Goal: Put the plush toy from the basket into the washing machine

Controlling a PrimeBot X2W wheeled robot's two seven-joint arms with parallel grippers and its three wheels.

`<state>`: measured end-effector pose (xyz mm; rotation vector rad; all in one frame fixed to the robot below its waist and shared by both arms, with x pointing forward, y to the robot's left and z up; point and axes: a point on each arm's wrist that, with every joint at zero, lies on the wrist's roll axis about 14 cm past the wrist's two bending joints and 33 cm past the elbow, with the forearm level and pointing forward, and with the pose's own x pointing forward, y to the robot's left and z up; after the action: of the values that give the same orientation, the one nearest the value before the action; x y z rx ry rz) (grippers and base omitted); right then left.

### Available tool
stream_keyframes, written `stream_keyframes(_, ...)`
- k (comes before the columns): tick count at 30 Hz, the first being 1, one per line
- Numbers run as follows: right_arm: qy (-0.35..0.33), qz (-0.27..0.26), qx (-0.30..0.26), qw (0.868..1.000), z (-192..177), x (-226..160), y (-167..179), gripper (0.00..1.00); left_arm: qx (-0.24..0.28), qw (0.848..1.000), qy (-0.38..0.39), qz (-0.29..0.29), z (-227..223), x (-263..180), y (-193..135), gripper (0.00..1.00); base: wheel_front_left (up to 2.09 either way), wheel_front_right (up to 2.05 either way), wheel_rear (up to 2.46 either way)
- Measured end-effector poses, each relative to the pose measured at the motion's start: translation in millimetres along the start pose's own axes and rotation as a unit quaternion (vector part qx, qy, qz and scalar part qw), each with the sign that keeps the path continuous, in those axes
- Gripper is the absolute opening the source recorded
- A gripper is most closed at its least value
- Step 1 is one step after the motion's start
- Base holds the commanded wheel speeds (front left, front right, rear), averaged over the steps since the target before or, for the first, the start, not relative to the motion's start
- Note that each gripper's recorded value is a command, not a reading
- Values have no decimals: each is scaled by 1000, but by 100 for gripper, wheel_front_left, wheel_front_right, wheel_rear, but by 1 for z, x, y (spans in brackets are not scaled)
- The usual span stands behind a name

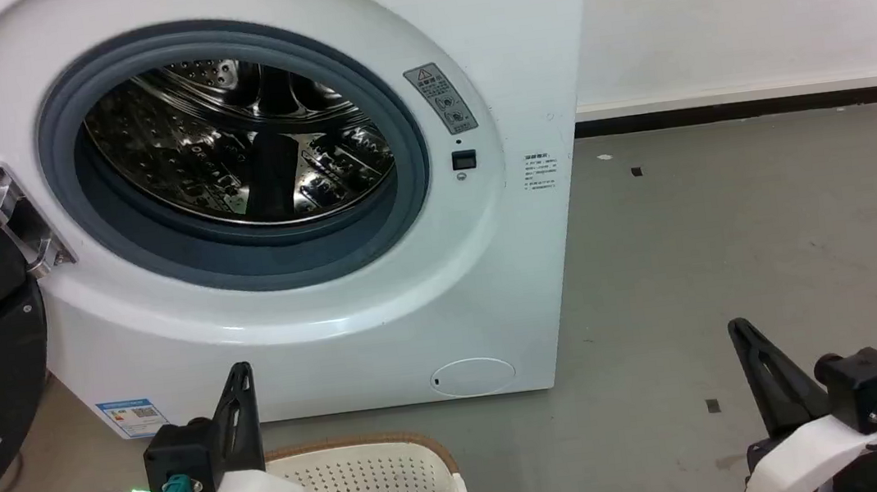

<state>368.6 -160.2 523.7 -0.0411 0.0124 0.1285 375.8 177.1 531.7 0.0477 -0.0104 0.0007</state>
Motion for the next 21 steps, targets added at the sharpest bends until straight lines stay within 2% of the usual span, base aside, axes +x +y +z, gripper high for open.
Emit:
stream_keyframes(20,0,0,0,1000,0,0,0,0,0,1000,0,0,0,0,0,0,0,0,0)
stream_keyframes(21,0,0,0,1000,0,0,0,100,0,1000,0,0,0,0,0,100,0,0,0)
